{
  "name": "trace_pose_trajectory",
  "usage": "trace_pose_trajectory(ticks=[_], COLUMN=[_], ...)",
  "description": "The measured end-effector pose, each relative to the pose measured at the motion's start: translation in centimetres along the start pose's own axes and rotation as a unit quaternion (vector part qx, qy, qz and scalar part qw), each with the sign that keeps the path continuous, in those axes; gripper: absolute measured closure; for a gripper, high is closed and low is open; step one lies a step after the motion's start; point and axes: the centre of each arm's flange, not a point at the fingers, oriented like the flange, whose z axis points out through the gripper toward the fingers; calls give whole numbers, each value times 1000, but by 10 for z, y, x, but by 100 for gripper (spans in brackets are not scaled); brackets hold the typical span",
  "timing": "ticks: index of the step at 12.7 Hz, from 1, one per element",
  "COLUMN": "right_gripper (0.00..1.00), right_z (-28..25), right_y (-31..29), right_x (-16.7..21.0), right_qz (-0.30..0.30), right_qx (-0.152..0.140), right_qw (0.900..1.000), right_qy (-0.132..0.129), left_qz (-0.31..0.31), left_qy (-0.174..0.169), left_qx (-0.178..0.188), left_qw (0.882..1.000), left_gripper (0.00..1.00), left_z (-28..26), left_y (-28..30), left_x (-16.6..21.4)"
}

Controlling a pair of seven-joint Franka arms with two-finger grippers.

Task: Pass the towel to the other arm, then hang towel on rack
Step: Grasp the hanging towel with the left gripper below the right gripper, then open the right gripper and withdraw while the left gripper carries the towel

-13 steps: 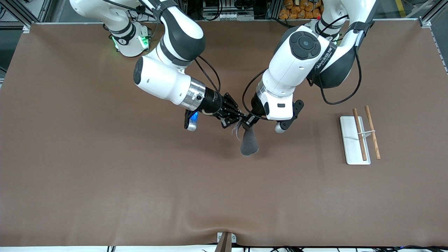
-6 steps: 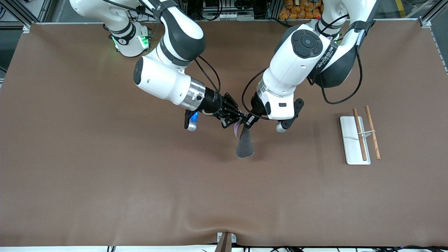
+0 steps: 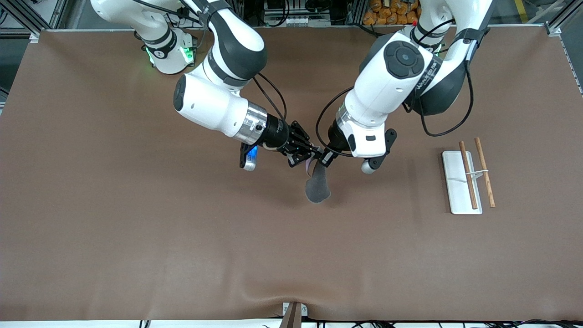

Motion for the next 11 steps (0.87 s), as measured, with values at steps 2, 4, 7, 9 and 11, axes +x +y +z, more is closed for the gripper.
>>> trace_pose_trajectory(ticks=[2, 4, 7, 9, 11], right_gripper=[93, 75, 40, 17, 0], right_z=[-2, -7, -17, -31, -66], right_y=[-1, -6, -9, -7, -9], right_x=[6, 18, 40, 60, 85], right_qz=[4, 12, -25, -43, -40], right_qx=[-15, -35, -90, -159, -229], right_qw=[1000, 999, 994, 982, 965], right_qy=[0, 1, 52, 92, 123], left_qz=[5, 10, 37, 98, 150], left_qy=[-4, -4, -4, -12, -21], left_qx=[7, 8, 24, 49, 73], left_qw=[1000, 1000, 999, 994, 986], left_gripper=[97, 97, 97, 97, 97], left_z=[-7, -13, -20, -28, -37], left_y=[0, 2, -2, -11, -21], left_x=[6, 11, 27, 46, 68])
